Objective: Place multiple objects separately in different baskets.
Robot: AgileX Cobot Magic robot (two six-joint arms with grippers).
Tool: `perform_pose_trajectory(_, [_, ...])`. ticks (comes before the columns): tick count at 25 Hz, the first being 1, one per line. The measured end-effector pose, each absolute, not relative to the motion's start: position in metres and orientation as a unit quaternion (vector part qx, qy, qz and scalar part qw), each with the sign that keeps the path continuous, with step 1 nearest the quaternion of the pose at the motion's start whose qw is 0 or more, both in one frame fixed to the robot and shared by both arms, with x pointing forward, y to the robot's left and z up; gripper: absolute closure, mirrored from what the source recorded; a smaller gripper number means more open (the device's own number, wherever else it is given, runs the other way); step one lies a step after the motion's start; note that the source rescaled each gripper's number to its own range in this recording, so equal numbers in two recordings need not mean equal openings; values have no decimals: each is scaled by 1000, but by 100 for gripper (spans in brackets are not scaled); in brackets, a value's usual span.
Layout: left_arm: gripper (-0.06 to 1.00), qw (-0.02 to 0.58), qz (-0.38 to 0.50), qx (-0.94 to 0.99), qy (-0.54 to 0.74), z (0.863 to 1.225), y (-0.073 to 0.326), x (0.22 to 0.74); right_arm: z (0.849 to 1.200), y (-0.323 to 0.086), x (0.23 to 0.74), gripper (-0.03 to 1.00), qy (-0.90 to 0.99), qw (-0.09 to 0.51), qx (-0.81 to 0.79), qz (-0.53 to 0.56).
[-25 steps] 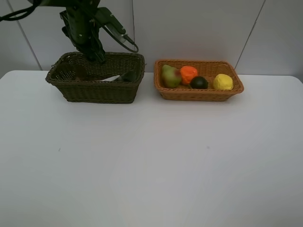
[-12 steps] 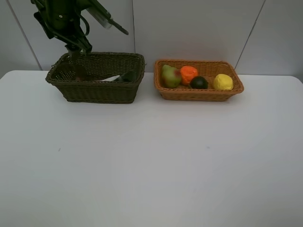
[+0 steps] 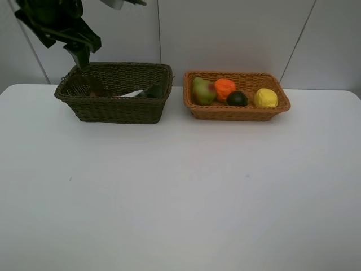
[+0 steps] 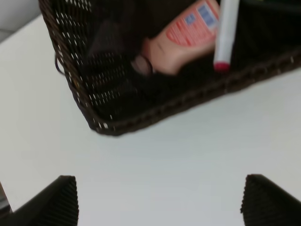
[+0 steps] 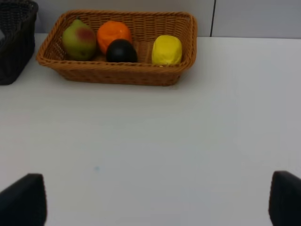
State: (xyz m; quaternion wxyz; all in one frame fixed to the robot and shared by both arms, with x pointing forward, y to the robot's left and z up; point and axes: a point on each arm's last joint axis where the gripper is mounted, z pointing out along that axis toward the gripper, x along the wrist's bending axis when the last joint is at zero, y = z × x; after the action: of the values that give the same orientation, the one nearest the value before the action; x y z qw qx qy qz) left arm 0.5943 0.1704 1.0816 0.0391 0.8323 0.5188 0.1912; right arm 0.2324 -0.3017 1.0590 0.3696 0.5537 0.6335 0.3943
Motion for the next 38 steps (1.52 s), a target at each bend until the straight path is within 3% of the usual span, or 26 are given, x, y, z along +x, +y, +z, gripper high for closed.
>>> perform_pose_trajectory(8, [2, 12, 139, 831, 539, 1066, 204, 507, 1059, -302, 232, -3, 634, 370, 554, 394])
perform_pose_trajectory(26, [2, 62, 121, 801, 584, 1045, 257, 372, 1059, -302, 232, -3, 634, 369, 554, 395])
perform_pose_trajectory(31, [2, 88, 129, 795, 586, 1040, 266, 349, 1059, -302, 232, -3, 634, 369, 554, 395])
perform_pose_trajectory(38, [2, 169, 163, 783, 576, 1016, 277, 319, 1059, -302, 232, -3, 634, 369, 554, 395])
